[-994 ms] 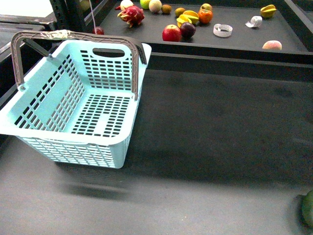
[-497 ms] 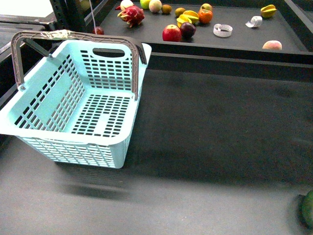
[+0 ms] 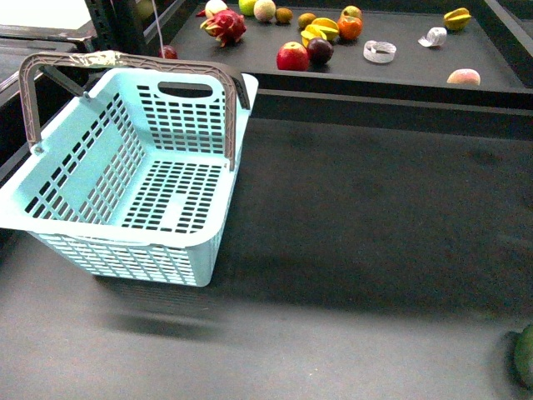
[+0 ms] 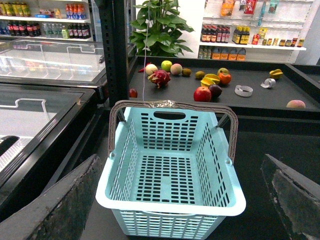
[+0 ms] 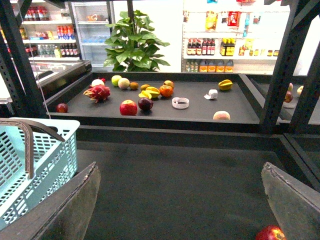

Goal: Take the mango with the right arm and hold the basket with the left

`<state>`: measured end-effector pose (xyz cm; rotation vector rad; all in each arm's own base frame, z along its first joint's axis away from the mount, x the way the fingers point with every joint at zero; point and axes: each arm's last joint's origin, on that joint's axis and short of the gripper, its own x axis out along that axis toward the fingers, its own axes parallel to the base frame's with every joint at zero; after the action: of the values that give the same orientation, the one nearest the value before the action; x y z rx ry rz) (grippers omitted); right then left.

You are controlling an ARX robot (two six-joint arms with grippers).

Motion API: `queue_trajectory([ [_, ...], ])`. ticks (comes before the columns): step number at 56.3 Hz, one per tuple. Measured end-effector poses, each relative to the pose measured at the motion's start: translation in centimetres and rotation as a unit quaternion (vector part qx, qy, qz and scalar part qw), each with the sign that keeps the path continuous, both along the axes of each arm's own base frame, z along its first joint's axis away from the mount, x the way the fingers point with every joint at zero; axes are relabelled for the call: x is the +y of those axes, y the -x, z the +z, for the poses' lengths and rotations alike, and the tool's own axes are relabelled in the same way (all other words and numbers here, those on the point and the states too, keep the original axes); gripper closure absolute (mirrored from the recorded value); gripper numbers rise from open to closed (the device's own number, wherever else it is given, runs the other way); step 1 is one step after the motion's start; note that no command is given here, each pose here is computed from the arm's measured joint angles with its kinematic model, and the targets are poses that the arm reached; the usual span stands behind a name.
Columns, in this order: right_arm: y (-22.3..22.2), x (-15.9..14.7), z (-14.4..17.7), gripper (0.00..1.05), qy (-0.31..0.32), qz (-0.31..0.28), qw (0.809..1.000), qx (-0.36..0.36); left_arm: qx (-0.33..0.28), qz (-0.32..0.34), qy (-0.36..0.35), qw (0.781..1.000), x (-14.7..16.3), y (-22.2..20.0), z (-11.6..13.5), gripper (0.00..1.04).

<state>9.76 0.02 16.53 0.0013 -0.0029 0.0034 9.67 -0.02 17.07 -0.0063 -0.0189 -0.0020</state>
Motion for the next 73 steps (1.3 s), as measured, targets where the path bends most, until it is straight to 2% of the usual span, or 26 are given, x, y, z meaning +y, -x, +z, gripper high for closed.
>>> queue_trajectory([
  [2, 0.0, 0.0, 0.0, 0.08, 0.0, 0.0, 1.0, 0.0, -0.001, 0.01, -0.002, 1.0, 0.0, 0.0, 0.0, 0.08],
  [7, 0.0, 0.0, 0.0, 0.08, 0.0, 0.0, 1.0, 0.0, -0.024, 0.141, 0.012, 0.99, -0.5, -0.7, 0.7, 0.08],
  [13, 0.0, 0.0, 0.0, 0.08, 0.0, 0.0, 1.0, 0.0, -0.006, 0.188, 0.037, 0.981, -1.4, -2.3, 0.3, 0.08],
  [23, 0.0, 0.0, 0.0, 0.08, 0.0, 0.0, 1.0, 0.0, 0.019, 0.168, 0.107, 0.98, -2.7, -7.3, 1.1, 0.08],
  [31, 0.0, 0.0, 0.0, 0.08, 0.0, 0.0, 1.0, 0.0, 0.059, 0.161, 0.177, 0.969, -3.1, -11.7, 0.7, 0.08],
  [38, 0.0, 0.0, 0.0, 0.08, 0.0, 0.0, 1.0, 0.0, 0.07, 0.159, 0.27, 0.947, -3.5, -15.5, 0.5, 0.08],
  [45, 0.0, 0.0, 0.0, 0.08, 0.0, 0.0, 1.0, 0.0, 0.083, 0.136, 0.334, 0.929, -3.9, -18.0, 0.6, 0.08],
  [53, 0.0, 0.0, 0.0, 0.08, 0.0, 0.0, 1.0, 0.0, 0.114, 0.119, 0.42, 0.892, -5.0, -21.9, -0.3, 0.08],
  [63, 0.0, 0.0, 0.0, 0.08, 0.0, 0.0, 1.0, 0.0, 0.133, 0.103, 0.474, 0.864, -7.2, -26.8, -1.2, 0.08],
  [73, 0.0, 0.0, 0.0, 0.08, 0.0, 0.0, 1.0, 0.0, 0.154, 0.111, 0.478, 0.858, -8.2, -31.3, -3.4, 0.08],
])
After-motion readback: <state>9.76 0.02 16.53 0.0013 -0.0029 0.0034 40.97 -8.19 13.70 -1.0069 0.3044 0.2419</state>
